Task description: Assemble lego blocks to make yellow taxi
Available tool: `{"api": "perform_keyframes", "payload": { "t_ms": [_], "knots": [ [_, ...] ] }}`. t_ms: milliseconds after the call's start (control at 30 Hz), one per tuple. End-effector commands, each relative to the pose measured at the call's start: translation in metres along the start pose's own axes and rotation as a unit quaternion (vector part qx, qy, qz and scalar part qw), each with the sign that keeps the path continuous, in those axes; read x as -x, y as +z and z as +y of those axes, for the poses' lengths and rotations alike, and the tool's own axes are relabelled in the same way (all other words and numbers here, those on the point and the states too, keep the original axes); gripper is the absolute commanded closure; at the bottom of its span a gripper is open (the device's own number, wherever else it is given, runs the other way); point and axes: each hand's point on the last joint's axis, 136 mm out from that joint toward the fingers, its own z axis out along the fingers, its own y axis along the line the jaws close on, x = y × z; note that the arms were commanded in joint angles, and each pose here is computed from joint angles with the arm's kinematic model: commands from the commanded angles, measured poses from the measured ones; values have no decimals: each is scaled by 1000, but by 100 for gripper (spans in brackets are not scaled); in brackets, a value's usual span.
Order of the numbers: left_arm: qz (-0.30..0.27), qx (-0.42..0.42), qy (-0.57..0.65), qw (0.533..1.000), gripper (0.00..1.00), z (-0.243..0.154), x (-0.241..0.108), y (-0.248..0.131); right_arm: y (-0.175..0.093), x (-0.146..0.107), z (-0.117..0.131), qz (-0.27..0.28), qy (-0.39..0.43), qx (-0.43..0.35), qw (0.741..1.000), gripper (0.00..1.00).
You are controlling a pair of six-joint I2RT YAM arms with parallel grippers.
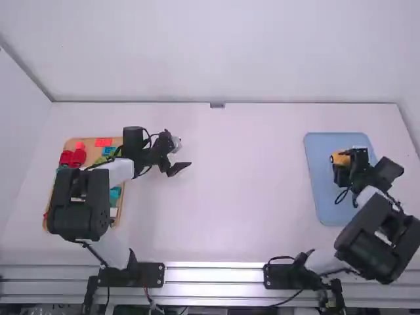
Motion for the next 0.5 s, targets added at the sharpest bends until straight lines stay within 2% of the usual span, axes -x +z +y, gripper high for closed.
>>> {"api": "perform_keyframes", "payload": {
  "t_ms": [0, 133, 167, 200, 233, 300, 467],
  "knots": [
    [-5, -2, -3, 1000, 1, -2, 2, -3, 15, -14, 3, 11, 43, 17, 999, 34],
    [-6, -3, -8, 1000, 1, -2, 3, -3, 23, -22, 4, 20, 51, 26, 998, 33],
    [-6, 0, -15, 1000, 1, -1, 3, -3, 23, -22, 4, 22, 52, 27, 998, 29],
    [-8, 2, -25, 1000, 1, 0, 4, -3, 22, -21, 3, 26, 54, 27, 998, 18],
    [-7, 13, -47, 999, 1, 5, 5, -3, 18, -16, 3, 29, 55, 30, 998, 2],
    [-2, 34, -74, 997, 1, 14, 5, -3, 13, -11, 3, 33, 58, 33, 997, 2],
    [11, 121, -173, 977, 1, 43, 11, -14, -20, 21, 14, 52, 51, 35, 997, 2]
  ]
}}
